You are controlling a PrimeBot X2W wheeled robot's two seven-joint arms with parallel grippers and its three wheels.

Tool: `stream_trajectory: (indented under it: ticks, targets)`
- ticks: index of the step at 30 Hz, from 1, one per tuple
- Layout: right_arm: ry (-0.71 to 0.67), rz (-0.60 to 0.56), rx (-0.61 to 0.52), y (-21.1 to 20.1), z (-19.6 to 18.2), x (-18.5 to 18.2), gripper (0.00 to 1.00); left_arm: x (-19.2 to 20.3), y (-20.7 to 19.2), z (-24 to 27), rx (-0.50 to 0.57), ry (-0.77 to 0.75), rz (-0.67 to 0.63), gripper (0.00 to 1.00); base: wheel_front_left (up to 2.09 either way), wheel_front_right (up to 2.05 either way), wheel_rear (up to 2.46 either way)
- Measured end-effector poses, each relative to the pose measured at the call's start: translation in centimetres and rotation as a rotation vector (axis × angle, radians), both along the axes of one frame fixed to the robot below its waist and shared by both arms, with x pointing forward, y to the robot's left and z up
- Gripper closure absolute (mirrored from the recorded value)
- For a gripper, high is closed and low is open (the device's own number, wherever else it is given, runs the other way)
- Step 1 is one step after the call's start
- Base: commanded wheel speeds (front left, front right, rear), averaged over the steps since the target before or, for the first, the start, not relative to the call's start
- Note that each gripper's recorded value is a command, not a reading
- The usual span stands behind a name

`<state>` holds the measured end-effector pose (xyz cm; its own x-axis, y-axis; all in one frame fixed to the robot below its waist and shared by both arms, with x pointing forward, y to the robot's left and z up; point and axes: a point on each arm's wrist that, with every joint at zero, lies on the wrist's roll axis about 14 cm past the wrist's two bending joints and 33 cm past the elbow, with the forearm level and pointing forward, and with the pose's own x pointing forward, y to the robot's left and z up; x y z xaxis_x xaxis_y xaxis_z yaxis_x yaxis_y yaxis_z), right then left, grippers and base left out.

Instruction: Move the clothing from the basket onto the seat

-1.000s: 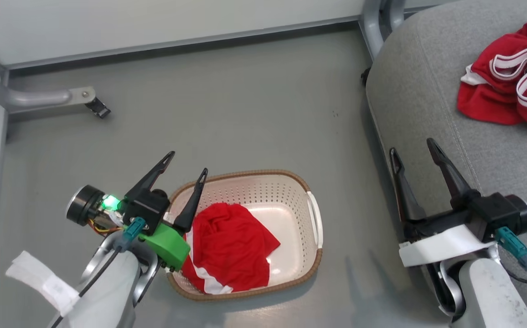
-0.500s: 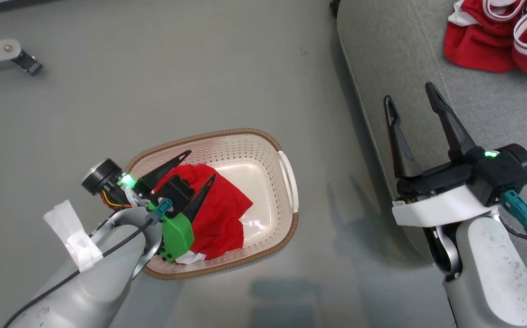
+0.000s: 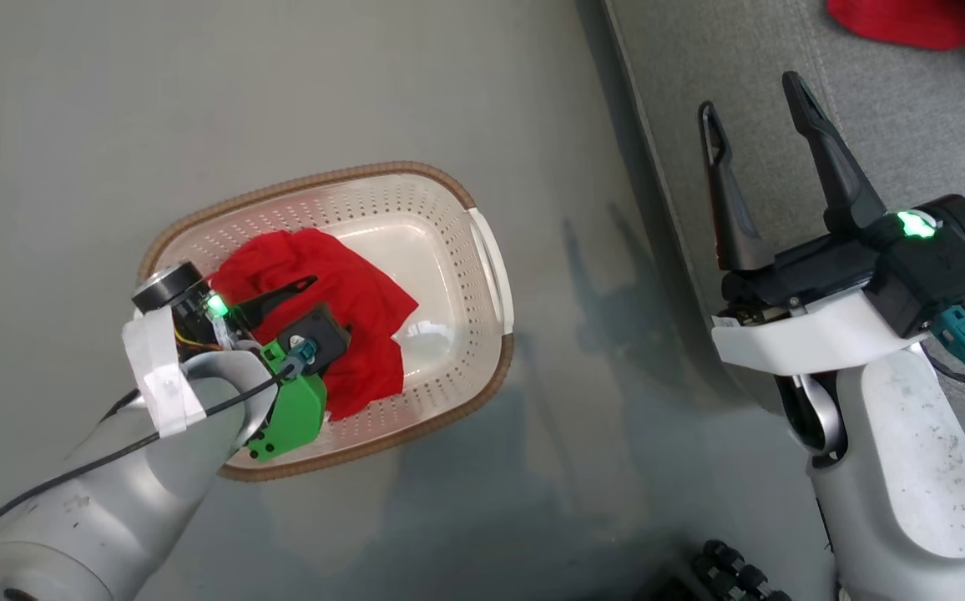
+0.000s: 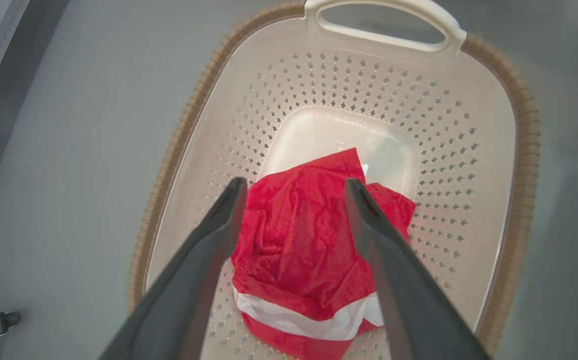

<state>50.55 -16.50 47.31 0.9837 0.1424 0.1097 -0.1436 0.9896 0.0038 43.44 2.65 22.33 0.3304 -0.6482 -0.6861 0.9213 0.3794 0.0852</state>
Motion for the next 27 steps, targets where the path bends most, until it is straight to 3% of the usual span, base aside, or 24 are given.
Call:
stream_trajectory:
  ticks: [11,27]
  targets:
    - [0.048,0.007,-0.021,-0.2,-3.8,1.9,0.0,-0.1,0.0,-6.5,0.151,0.11,-0.068,0.0,0.0,0.0,0.0]
    - [0.137,0.001,-0.037,-0.7,-9.3,2.6,0.0,-2.3,3.2,-14.6,0.45,0.248,-0.149,0.0,0.0,0.0,0.0]
